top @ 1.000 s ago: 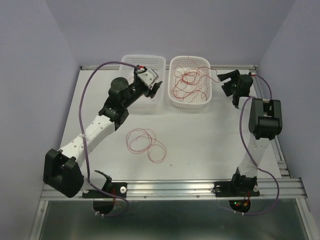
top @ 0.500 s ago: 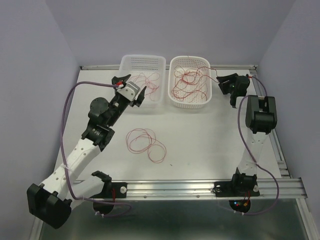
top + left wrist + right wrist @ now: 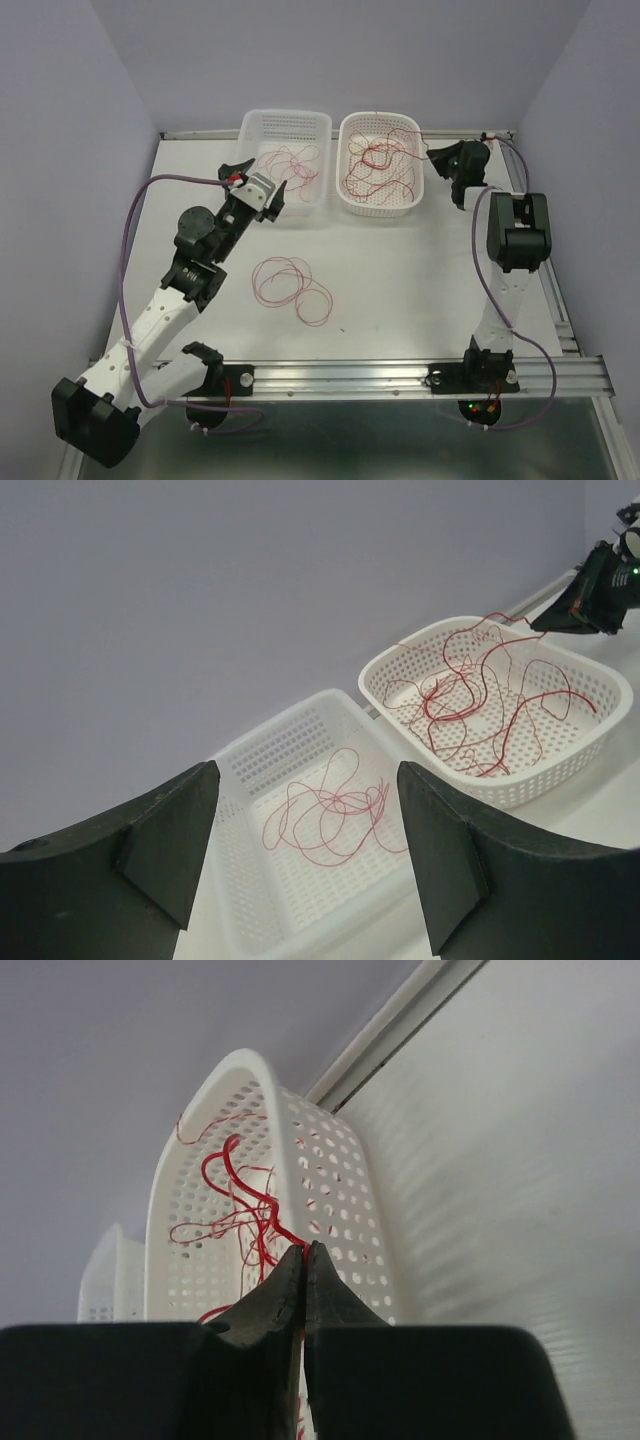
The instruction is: Untangle the cables
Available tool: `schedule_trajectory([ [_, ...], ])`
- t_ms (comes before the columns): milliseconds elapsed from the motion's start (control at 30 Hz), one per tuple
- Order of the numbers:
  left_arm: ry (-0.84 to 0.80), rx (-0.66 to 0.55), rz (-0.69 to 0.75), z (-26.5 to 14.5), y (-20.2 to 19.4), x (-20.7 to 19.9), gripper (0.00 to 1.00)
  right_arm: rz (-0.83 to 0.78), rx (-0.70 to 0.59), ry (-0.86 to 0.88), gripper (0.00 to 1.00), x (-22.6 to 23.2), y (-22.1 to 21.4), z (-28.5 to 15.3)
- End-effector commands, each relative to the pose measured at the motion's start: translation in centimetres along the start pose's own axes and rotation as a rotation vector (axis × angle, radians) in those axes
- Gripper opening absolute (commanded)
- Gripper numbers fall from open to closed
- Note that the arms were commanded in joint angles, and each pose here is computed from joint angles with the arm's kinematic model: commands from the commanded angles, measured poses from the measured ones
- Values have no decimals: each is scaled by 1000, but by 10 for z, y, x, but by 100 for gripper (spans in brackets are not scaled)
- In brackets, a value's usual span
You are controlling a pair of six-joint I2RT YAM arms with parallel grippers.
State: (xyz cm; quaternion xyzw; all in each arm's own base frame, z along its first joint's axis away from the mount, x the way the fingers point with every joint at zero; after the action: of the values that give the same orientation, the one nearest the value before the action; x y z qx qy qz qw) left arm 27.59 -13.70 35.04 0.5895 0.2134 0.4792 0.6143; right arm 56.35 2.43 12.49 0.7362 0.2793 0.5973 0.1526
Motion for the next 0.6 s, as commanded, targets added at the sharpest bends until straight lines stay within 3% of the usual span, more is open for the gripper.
schedule_trajectory([
  [0, 31, -66, -9, -4, 10, 5, 83, -238, -82, 96, 1, 83, 19, -14],
  [133, 28, -59, -13, -5, 4, 2, 83, -381, -104, 61, 1, 114, 6, -19],
  [367, 32, -46, -8, -6, -2, 2, 83, -515, 10, 1, 1, 135, -38, -12],
  [567, 17, -43, -8, -6, -5, -1, 83, -641, 165, -157, 2, 103, -82, 11],
])
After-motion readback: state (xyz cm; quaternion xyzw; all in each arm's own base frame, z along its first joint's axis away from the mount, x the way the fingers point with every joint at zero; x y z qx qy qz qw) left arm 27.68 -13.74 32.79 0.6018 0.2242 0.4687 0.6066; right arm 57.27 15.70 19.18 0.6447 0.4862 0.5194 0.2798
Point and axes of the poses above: each gripper's point midway between its finger pads, its own z axis out along the fingers, its own x axis along the line the jaws close on, y = z × x, the point moved 5 cm from there along -z, back along the fingers, and after that the axes turned 4 degrees about -z, right-handed, at the moved point
